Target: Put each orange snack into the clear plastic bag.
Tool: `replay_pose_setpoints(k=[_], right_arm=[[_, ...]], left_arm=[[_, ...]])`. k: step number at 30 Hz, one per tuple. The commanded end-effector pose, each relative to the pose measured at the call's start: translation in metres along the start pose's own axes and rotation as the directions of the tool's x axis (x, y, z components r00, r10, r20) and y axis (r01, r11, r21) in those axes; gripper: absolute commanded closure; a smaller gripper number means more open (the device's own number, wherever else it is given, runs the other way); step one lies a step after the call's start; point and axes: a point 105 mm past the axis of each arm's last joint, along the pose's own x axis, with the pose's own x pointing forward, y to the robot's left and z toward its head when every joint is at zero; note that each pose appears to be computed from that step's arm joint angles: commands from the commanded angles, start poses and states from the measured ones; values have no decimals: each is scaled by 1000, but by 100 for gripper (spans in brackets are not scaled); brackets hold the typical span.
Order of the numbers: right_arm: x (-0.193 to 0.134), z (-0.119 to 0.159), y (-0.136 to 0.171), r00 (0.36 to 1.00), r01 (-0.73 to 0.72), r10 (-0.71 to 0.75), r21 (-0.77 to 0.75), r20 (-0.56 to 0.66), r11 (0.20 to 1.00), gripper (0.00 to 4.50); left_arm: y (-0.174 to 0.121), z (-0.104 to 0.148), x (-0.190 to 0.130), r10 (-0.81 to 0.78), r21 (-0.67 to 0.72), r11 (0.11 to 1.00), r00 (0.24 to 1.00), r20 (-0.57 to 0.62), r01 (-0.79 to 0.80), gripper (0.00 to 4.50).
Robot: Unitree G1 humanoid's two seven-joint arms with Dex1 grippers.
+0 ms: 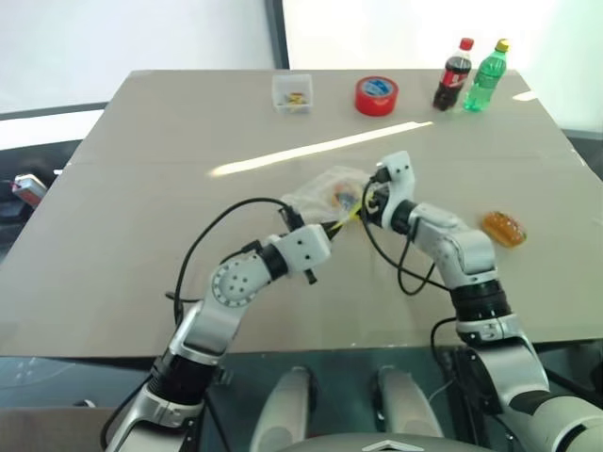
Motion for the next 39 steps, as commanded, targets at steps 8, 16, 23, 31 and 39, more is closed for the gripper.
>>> replay_pose_setpoints(k=[8,16,23,31,39], right_arm=[[-74,-1,15,981,-187,175,-186,-78,965,61],[-149,6,-67,966,96,-175,-364,-192,927,61],[-198,-10,-127,859,312,-420,-350,-293,883,61],[-200,-14,-145,825,426,-484,-243,-290,871,61],[-197,-32,-144,808,404,-457,-215,-373,889,187]], left_arm=[[23,-15,-2,131,-103,985,987,-93,-140,450],[19,-13,-2,112,-108,987,990,-90,-121,450],[10,-12,0,70,-102,992,994,-82,-79,450],[13,-13,-2,78,-94,992,993,-88,-86,450],[14,-14,-3,86,-87,992,992,-93,-94,450]])
